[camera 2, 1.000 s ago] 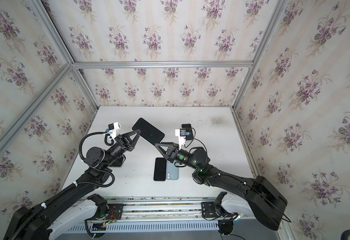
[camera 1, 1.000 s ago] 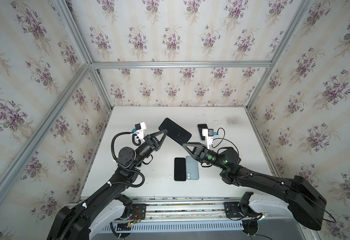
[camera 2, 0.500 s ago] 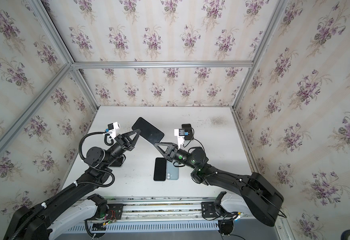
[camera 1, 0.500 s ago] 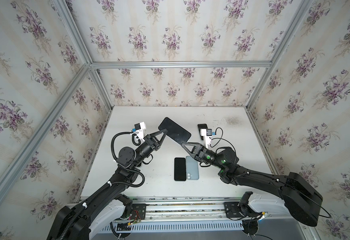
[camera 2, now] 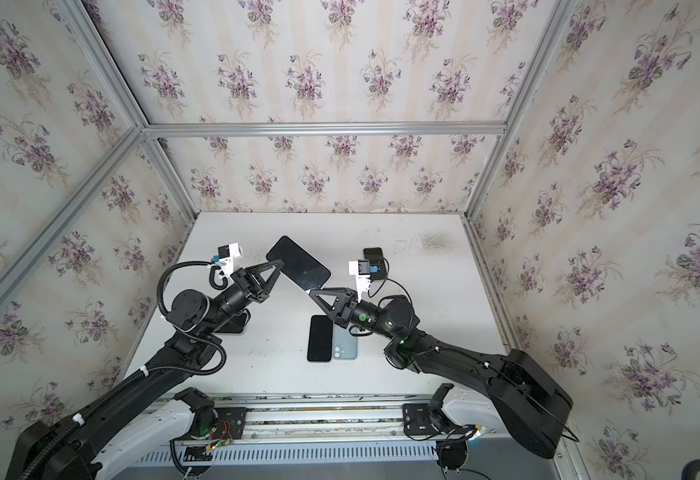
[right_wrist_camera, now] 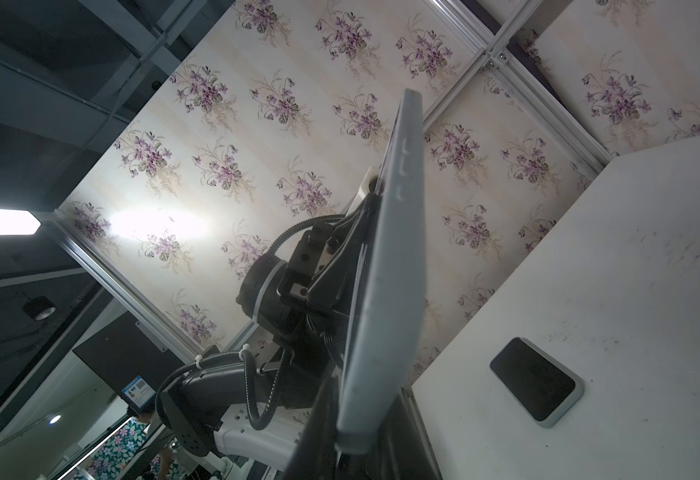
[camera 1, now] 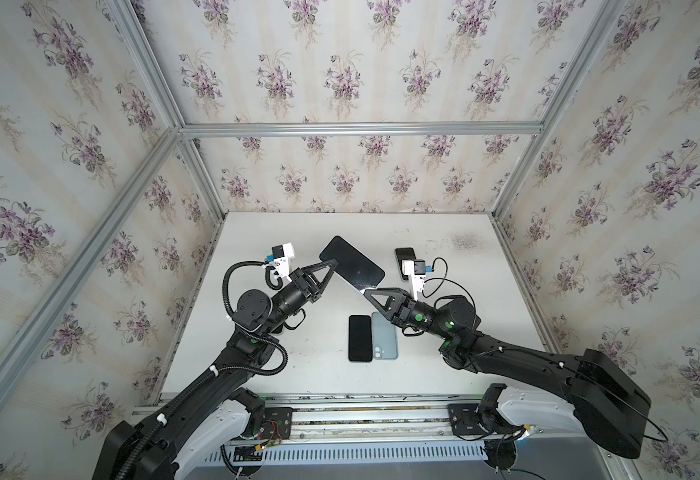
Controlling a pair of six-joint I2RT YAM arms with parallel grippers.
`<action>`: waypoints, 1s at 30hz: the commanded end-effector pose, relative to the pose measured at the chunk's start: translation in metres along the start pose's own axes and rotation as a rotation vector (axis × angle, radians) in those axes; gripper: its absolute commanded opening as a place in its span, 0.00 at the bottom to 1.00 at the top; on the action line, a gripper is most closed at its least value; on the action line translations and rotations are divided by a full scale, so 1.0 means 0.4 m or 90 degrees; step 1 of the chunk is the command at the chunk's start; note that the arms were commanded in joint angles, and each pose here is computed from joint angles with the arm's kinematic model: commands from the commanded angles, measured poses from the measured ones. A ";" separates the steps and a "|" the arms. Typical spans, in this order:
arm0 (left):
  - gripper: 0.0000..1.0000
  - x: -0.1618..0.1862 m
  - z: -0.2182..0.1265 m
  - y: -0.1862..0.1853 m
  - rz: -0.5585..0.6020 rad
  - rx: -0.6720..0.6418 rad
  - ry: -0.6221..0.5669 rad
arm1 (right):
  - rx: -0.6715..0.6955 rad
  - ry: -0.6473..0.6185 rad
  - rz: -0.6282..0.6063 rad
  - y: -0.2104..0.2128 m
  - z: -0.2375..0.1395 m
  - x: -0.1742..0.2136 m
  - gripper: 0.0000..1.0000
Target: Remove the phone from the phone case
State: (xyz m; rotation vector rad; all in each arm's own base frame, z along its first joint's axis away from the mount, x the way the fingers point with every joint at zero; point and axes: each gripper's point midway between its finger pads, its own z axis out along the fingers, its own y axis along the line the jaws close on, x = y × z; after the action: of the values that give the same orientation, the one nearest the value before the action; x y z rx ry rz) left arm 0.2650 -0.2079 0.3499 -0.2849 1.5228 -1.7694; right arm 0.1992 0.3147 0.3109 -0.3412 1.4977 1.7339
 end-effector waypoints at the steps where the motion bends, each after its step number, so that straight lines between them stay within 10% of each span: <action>1: 0.00 0.001 0.005 0.012 -0.049 -0.026 0.004 | 0.002 0.077 -0.114 -0.009 -0.009 0.058 0.07; 30: 0.00 0.045 0.040 0.014 -0.054 -0.053 0.057 | 0.180 0.107 -0.383 -0.124 -0.064 0.049 0.18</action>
State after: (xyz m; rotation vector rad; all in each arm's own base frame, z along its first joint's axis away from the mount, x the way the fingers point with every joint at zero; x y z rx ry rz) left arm 0.2677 -0.2306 0.3334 -0.2870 1.6875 -1.7385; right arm 0.2007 0.3034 0.2807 -0.6601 1.4922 1.2252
